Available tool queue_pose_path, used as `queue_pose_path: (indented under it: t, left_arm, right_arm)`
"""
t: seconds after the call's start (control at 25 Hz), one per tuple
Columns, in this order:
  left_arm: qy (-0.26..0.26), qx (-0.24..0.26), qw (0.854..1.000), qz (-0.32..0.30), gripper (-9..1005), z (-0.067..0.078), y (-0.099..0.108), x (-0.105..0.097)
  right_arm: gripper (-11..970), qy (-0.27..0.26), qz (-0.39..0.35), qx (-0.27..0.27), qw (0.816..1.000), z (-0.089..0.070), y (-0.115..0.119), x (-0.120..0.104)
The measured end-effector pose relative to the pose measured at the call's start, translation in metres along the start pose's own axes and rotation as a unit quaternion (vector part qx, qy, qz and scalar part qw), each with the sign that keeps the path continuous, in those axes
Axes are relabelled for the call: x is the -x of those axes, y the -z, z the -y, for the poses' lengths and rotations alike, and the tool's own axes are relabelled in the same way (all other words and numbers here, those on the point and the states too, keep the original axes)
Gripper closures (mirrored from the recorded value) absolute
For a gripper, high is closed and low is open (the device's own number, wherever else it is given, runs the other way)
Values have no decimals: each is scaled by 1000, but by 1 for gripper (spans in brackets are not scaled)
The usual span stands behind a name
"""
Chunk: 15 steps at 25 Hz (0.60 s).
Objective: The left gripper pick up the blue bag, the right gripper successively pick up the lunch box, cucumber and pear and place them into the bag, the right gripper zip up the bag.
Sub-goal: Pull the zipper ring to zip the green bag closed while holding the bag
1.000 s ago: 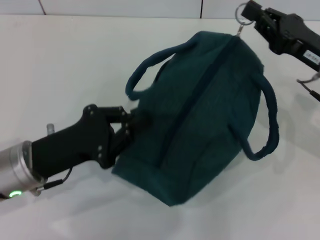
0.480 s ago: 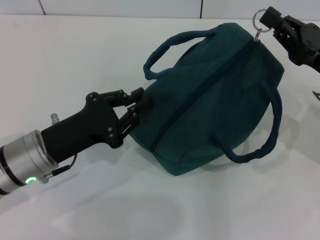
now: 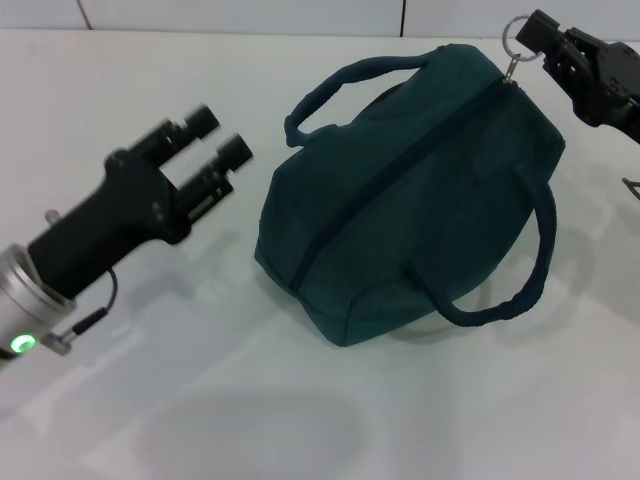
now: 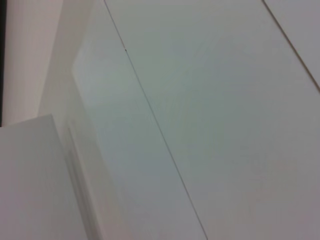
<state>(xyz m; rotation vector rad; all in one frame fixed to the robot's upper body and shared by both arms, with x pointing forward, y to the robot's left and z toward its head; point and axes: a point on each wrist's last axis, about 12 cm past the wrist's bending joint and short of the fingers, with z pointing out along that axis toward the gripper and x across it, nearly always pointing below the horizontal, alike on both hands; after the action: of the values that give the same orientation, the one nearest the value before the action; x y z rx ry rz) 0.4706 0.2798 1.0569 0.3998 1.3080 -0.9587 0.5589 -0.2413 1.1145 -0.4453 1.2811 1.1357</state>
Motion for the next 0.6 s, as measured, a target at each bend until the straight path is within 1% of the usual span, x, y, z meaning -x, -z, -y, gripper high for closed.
queue_pose_path:
  t: [0.12,0.2,0.28,0.36,0.44,0.48,0.52,0.6]
  left_arm:
    - [26,-29,999,-9,425,-11,-9,20]
    - [35,-57,997,-35,371,-18,-20,36]
    - [36,-82,993,-76,330,-25,-36,56]
    - [27,-96,987,-127,289,-30,-57,78]
    - [17,-104,978,-180,248,-30,-81,100]
    - [12,-106,975,-195,228,-29,-87,105]
    - [-1,-110,966,-236,208,-25,-107,121]
    - [-23,-111,951,-287,167,-16,-130,138]
  right_arm:
    - [834,1,-3,-6,1000,2,0,0]
    - [834,1,-4,-8,1000,2,0,0]
    - [833,2,-4,-9,1000,3,-1,0]
    - [833,3,-4,-9,1000,4,-3,1]
    - [832,5,-3,-10,1000,5,-5,3]
    - [832,6,-3,-10,1000,5,-7,3]
    - [831,6,-3,-10,1000,6,-8,4]
    - [831,8,-3,-8,1000,7,-12,5]
